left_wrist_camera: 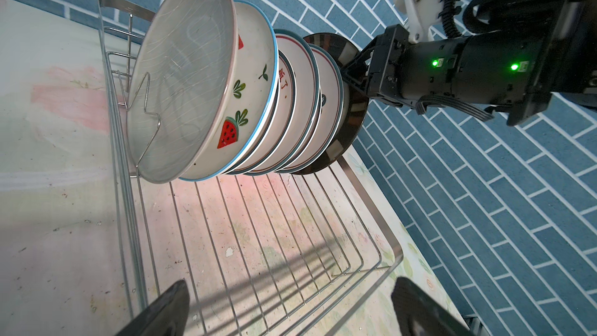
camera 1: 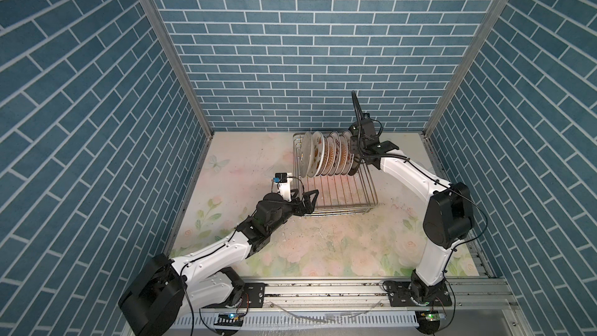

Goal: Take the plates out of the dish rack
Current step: 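Grip the dark-bordered end plate with the right gripper while the left gripper waits, then lift the dark-bordered plate out of the rack with the right gripper, then bring the plate toward the left gripper and grasp its rim with the left gripper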

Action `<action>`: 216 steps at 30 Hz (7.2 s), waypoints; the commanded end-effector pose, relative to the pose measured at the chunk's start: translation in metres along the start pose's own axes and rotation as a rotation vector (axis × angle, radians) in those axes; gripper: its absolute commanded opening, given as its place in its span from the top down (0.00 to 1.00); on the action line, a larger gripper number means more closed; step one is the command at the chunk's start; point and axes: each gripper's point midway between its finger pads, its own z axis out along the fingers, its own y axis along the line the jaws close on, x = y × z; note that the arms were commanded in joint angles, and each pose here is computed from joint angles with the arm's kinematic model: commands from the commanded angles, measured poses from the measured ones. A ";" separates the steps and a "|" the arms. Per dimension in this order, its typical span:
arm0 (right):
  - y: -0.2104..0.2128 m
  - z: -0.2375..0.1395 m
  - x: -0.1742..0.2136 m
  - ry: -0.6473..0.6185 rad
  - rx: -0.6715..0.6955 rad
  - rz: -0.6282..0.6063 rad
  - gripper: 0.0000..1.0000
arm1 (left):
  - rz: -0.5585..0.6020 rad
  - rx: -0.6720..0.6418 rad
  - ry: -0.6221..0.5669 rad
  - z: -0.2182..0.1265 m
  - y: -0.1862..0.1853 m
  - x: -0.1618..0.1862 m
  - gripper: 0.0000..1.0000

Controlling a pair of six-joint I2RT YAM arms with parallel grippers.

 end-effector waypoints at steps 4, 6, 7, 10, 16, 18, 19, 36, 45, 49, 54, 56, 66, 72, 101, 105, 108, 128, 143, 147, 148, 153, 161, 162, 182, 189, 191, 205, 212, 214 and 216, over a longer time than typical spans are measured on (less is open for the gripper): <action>0.001 0.011 -0.006 -0.002 0.048 -0.029 0.77 | -0.007 0.011 -0.032 0.001 -0.008 -0.012 0.00; 0.002 0.015 -0.004 0.000 0.048 -0.028 0.78 | -0.008 0.003 -0.032 0.001 -0.006 -0.011 0.00; 0.001 0.016 -0.004 -0.002 0.057 -0.028 0.80 | -0.010 0.002 -0.033 0.002 -0.006 -0.011 0.00; -0.001 0.019 -0.003 -0.005 0.076 -0.031 0.84 | -0.014 0.000 -0.031 0.002 -0.005 -0.010 0.00; -0.006 0.025 0.001 -0.010 0.113 -0.044 0.84 | -0.016 -0.013 -0.030 0.004 -0.003 -0.010 0.00; -0.004 0.026 0.003 -0.008 0.103 -0.042 0.83 | -0.017 -0.017 -0.029 0.004 -0.002 -0.009 0.00; -0.005 0.026 0.003 -0.008 0.103 -0.042 0.84 | -0.019 -0.015 -0.032 0.003 -0.003 -0.010 0.00; -0.020 -0.025 -0.024 -0.119 0.281 -0.063 1.00 | -0.029 -0.065 -0.030 0.003 0.007 -0.009 0.00; -0.055 -0.055 -0.019 -0.134 0.380 -0.039 1.00 | -0.042 -0.068 -0.032 0.000 0.008 -0.008 0.00; -0.067 -0.063 -0.011 -0.138 0.419 -0.039 1.00 | -0.050 -0.075 -0.035 0.001 0.011 -0.006 0.00; -0.071 -0.069 -0.009 -0.140 0.405 -0.033 1.00 | -0.056 -0.071 -0.024 0.006 0.011 -0.003 0.00; -0.072 -0.065 -0.011 -0.151 0.404 -0.036 1.00 | -0.060 -0.060 -0.016 0.008 0.009 -0.002 0.00; -0.061 -0.080 -0.037 -0.255 0.337 -0.061 1.00 | -0.019 -0.068 -0.034 0.004 0.007 -0.010 0.00; -0.056 -0.098 -0.054 -0.303 0.374 -0.137 1.00 | -0.016 -0.069 -0.044 0.000 0.007 -0.012 0.00; -0.078 -0.241 -0.038 -0.424 -0.171 0.142 1.00 | -0.055 0.136 -0.013 -0.008 -0.043 -0.026 0.00; -0.084 -0.247 -0.022 -0.390 -0.329 0.237 1.00 | -0.050 0.118 -0.023 -0.012 -0.039 -0.027 0.00; -0.091 -0.249 -0.014 -0.383 -0.442 0.352 1.00 | -0.057 0.118 -0.046 -0.018 -0.038 -0.030 0.00; -0.051 -0.232 0.038 -0.334 -1.029 0.883 1.00 | -0.206 0.063 -0.118 -0.022 -0.031 -0.018 0.00; -0.034 -0.231 0.064 -0.306 -1.117 0.843 1.00 | -0.193 -0.006 -0.178 -0.012 -0.039 -0.009 0.12; -0.027 -0.229 0.072 -0.299 -1.132 0.838 1.00 | -0.204 0.054 -0.169 -0.003 -0.052 -0.008 0.16; -0.025 -0.228 0.072 -0.296 -1.134 0.830 1.00 | -0.198 0.062 -0.151 0.000 -0.055 -0.007 0.16; -0.014 -0.222 0.074 -0.284 -1.129 0.816 1.00 | -0.197 0.075 -0.135 0.006 -0.060 -0.005 0.22; 0.013 -0.216 0.071 -0.236 -1.187 0.771 1.00 | -0.228 0.099 -0.103 0.006 -0.062 0.002 0.50; 0.013 -0.214 0.071 -0.235 -1.177 0.769 1.00 | -0.237 0.098 -0.110 0.003 -0.060 0.002 0.53; 0.025 -0.206 0.071 -0.219 -1.195 0.739 1.00 | -0.265 0.138 -0.024 0.009 -0.060 0.007 0.68; 0.025 -0.207 0.075 -0.224 -1.204 0.738 1.00 | -0.333 0.152 0.020 0.015 -0.051 0.013 0.75; 0.025 -0.207 0.077 -0.224 -1.204 0.739 1.00 | -0.339 0.152 0.013 0.013 -0.049 0.013 0.75; 0.025 -0.206 0.082 -0.223 -1.206 0.743 0.99 | -0.338 0.145 -0.013 0.008 -0.045 0.009 1.00; 0.031 -0.204 0.084 -0.204 -1.229 0.729 0.67 | -0.343 0.195 -0.039 0.004 -0.054 0.000 1.00; 0.033 -0.204 0.085 -0.197 -1.238 0.725 0.57 | -0.353 0.189 -0.042 0.004 -0.052 0.000 1.00; 0.034 -0.203 0.085 -0.195 -1.246 0.726 0.48 | -0.362 0.198 -0.043 0.004 -0.054 -0.001 1.00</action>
